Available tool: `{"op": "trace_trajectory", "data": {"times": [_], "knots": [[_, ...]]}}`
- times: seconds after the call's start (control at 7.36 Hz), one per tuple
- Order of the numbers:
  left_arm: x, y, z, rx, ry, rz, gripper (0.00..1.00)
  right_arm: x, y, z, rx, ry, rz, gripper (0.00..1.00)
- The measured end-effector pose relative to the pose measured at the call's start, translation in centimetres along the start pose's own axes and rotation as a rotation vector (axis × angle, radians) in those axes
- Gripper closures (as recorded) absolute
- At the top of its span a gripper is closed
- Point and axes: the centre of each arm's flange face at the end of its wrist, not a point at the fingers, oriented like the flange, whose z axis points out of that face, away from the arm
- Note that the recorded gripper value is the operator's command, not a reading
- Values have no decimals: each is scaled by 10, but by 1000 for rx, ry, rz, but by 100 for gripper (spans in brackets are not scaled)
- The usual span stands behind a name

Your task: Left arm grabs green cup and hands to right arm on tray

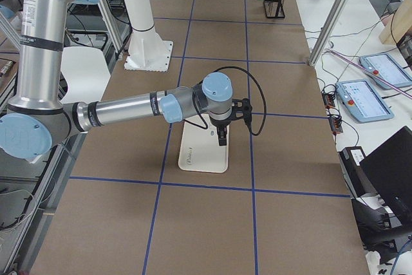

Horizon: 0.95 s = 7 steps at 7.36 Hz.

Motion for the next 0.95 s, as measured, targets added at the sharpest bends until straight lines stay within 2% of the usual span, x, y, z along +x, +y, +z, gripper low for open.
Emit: {"op": "trace_trajectory", "data": {"times": [0.27,0.54,0.95], "knots": [[50,63,-1,-18,138,-68,100,-73,-20,29,32,-129,40,0],[79,100,-4,-42,335,-182,100,-164,-38,48,42,-289,117,0],[69,131,-1,-104,582,-310,100,-275,-49,45,3,-479,167,0]]}}
